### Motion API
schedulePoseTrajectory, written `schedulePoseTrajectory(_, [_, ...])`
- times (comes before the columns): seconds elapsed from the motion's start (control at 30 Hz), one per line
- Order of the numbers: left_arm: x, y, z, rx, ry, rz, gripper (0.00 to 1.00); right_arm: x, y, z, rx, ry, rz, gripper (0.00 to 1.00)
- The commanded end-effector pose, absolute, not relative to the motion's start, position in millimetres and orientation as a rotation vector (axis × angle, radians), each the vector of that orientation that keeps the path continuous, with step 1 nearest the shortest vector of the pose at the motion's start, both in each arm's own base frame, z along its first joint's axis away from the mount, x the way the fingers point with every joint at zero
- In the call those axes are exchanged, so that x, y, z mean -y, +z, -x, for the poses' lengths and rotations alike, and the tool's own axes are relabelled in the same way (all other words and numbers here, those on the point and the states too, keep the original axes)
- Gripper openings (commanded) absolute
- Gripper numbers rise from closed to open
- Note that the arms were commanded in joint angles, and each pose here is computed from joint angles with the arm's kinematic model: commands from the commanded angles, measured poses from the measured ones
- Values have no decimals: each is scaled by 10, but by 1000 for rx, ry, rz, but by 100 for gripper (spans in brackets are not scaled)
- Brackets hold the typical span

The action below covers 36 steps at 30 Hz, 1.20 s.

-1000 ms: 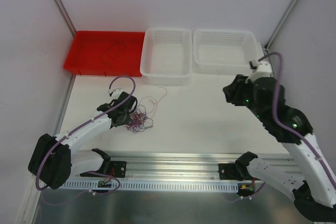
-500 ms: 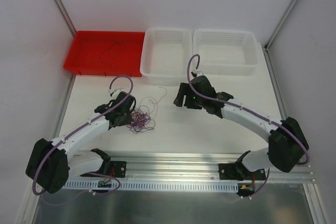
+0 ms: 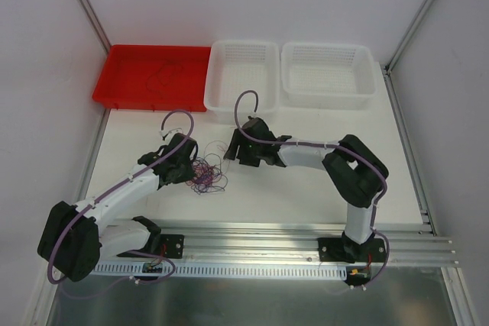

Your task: Untangle the cables

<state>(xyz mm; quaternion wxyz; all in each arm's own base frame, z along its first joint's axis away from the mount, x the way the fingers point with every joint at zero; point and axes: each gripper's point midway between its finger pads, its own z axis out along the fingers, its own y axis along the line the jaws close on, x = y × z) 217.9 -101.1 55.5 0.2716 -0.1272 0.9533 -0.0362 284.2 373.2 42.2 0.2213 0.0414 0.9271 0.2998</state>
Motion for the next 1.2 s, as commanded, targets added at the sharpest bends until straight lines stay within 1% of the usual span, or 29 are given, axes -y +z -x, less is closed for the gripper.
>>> schedulePoseTrajectory(0.0, [1028,549,-2187,-2561,-128,346,2,-4083,586,-2881,-2512,995,-138,68])
schedulePoseTrajectory(0.07, [1033,544,-2184,-2561,-133,347,3,-4129,549,-2847,-2523,1006,-131,65])
schedulePoseTrajectory(0.17, [1040,542,-2192,-2558,-138,355,3,-4118,460,-2816,-2543,991,-134,51])
schedulePoseTrajectory(0.2, [1040,538,-2192,-2558,-138,357,3,-4111,448,-2808,-2546,989,-129,41])
schedulePoseTrajectory(0.27, [1046,536,-2193,-2556,-144,367,2,-4081,442,-2794,-2546,985,-124,31])
schedulePoseTrajectory(0.3, [1040,526,-2187,-2556,-143,373,3,-4080,463,-2781,-2542,989,-115,21])
schedulePoseTrajectory(0.37, [1044,535,-2189,-2547,-151,389,2,-4025,555,-2762,-2523,989,-101,11])
schedulePoseTrajectory(0.4, [1027,520,-2176,-2548,-145,396,2,-3992,598,-2769,-2507,973,-93,2])
schedulePoseTrajectory(0.43, [1017,521,-2175,-2542,-140,402,2,-3937,755,-2767,-2482,968,-84,1])
schedulePoseTrajectory(0.53, [1012,535,-2157,-2527,-157,424,2,-3684,899,-2798,-2455,869,-60,1])
schedulePoseTrajectory(0.57, [1026,557,-2153,-2518,-178,434,4,-3627,1132,-2794,-2410,882,-45,1])
schedulePoseTrajectory(0.6, [1026,553,-2136,-2517,-186,435,7,-3515,1222,-2876,-2372,822,-44,1])
schedulePoseTrajectory(0.63, [1044,562,-2121,-2518,-205,436,9,-3382,1232,-2846,-2395,759,-31,1])
schedulePoseTrajectory(0.67, [1055,603,-2124,-2503,-225,437,13,-3310,1445,-2839,-2356,756,-18,1])
schedulePoseTrajectory(0.73, [1076,632,-2106,-2499,-252,420,20,-3143,1588,-2837,-2336,662,41,1])
schedulePoseTrajectory(0.77, [1116,683,-2099,-2493,-289,389,24,-3102,1666,-2832,-2324,650,58,1])
schedulePoseTrajectory(0.8, [1152,726,-2101,-2492,-314,361,36,-3056,1786,-2811,-2300,649,79,1])
schedulePoseTrajectory(0.87, [1253,824,-2086,-2493,-385,265,53,-2996,1886,-2770,-2292,623,139,1])
schedulePoseTrajectory(0.9, [1303,907,-2104,-2482,-417,230,65,-2949,1937,-2738,-2290,615,155,1])
schedulePoseTrajectory(1.03, [1445,1175,-2159,-2435,-505,109,87,-2875,2113,-2703,-2258,597,212,1])
schedulePoseTrajectory(1.07, [1463,1217,-2182,-2428,-509,91,88,-2875,2167,-2700,-2246,597,231,1])
schedulePoseTrajectory(1.17, [1558,1328,-2274,-2421,-537,64,89,-2847,2257,-2686,-2229,595,246,1])
